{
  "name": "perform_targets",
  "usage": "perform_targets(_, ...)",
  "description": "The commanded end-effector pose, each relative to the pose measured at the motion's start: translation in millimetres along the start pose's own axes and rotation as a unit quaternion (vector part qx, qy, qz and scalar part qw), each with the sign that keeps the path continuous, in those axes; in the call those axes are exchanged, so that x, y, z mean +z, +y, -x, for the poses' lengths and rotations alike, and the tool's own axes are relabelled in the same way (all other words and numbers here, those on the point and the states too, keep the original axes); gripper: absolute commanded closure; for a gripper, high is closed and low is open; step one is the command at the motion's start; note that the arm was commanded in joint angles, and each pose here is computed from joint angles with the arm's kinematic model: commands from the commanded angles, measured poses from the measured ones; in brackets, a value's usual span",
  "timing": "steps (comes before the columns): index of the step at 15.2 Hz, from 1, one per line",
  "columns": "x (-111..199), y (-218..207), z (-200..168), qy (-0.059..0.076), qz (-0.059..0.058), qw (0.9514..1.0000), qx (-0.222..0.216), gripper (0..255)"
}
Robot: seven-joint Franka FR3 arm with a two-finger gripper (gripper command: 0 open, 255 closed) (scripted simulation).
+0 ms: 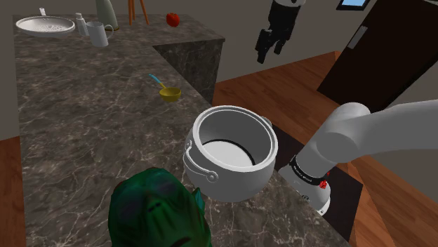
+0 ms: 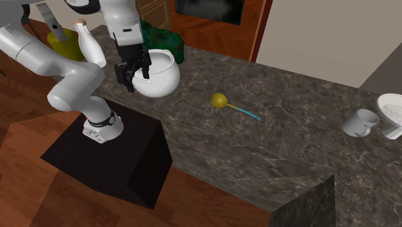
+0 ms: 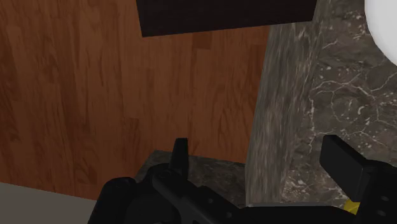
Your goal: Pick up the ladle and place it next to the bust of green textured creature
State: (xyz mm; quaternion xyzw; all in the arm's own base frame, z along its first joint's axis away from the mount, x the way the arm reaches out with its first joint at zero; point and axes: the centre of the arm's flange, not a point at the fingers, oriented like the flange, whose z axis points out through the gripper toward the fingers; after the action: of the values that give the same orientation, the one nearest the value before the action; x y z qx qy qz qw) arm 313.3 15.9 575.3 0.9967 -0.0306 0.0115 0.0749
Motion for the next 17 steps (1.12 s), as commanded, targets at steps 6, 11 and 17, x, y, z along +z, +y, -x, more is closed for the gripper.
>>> perform_targets(6,30,-29,-49,-0.008,-0.024,0.9996,0.009,0)
perform_targets(11,59,-58,-98,-0.017,-0.047,0.9986,0.017,0)
perform_targets(17,94,-94,-157,-0.026,-0.076,0.9964,0.028,0)
